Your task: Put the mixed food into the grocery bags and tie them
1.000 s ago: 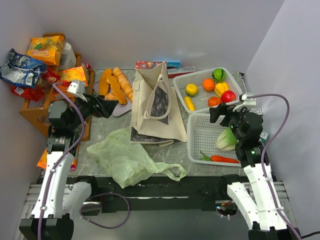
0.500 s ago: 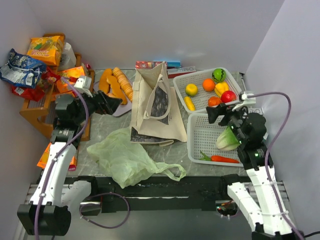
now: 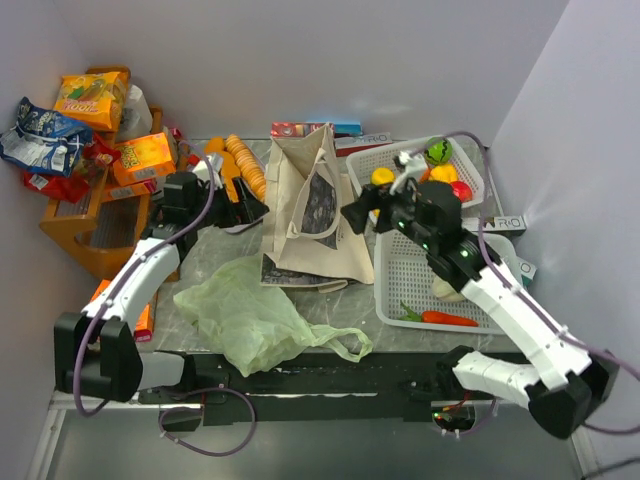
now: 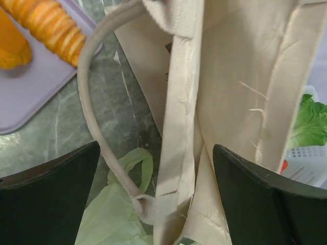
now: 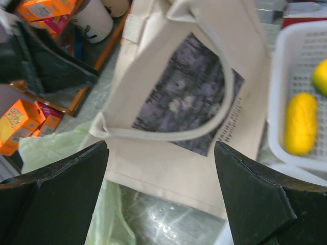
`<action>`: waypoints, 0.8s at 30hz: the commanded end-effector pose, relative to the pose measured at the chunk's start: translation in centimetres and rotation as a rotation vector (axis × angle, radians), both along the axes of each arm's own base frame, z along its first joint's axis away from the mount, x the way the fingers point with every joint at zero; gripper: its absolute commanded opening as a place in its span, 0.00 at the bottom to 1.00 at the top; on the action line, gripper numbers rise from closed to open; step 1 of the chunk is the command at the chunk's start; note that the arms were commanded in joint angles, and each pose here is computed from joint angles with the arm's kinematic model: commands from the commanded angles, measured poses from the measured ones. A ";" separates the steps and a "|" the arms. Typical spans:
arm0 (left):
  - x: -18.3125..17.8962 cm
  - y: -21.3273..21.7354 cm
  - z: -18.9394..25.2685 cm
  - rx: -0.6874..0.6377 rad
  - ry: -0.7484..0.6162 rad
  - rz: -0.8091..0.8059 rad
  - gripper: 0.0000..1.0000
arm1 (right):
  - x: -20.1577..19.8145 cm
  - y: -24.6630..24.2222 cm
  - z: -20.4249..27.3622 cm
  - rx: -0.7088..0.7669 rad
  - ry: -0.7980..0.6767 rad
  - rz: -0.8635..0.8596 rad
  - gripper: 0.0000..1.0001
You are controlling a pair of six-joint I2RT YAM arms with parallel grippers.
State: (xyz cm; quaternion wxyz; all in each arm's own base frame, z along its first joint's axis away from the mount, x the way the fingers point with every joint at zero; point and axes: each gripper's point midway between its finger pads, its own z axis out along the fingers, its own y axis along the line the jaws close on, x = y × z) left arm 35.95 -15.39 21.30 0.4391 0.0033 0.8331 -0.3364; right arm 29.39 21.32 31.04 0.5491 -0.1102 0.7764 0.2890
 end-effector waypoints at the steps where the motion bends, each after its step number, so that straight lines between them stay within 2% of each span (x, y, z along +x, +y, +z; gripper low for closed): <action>1: 0.4 -2.4 0.9 -0.107 0.005 -0.086 0.99 | 1.5 2.4 2.4 0.025 0.019 -0.031 0.92; 9: 0.2 -6.1 -1.8 -0.232 0.132 -0.210 0.91 | 4.1 7.8 1.5 0.022 0.126 -0.045 0.92; 12: -0.4 -6.8 -2.8 -0.220 0.155 -0.227 0.84 | 4.9 9.8 0.4 0.005 0.173 -0.040 0.91; 14: -0.6 -7.2 -2.6 -0.201 0.144 -0.233 0.75 | 5.9 10.6 -1.6 -0.044 0.211 -0.071 0.91; 15: -0.7 -7.3 -2.6 -0.195 0.141 -0.228 0.74 | 6.2 10.8 -1.4 -0.052 0.220 -0.085 0.91; 16: -0.9 -7.5 -2.5 -0.195 0.137 -0.237 0.65 | 6.9 11.0 -2.8 -0.083 0.241 -0.105 0.91; 18: -1.1 -7.8 -2.5 -0.194 0.132 -0.242 0.55 | 7.2 11.5 -3.3 -0.102 0.260 -0.116 0.91; 19: -1.2 -7.8 -2.4 -0.191 0.128 -0.242 0.45 | 7.7 11.7 -4.6 -0.133 0.278 -0.131 0.91; 21: -1.4 -8.1 -2.7 -0.168 0.132 -0.235 0.35 | 8.0 12.0 -4.9 -0.158 0.285 -0.151 0.90; 22: -1.5 -8.1 -2.7 -0.146 0.123 -0.233 0.26 | 8.1 12.0 -6.4 -0.199 0.311 -0.163 0.90; 24: -1.4 -8.5 -2.7 -0.107 0.107 -0.221 0.21 | 8.4 11.9 -6.8 -0.234 0.305 -0.200 0.87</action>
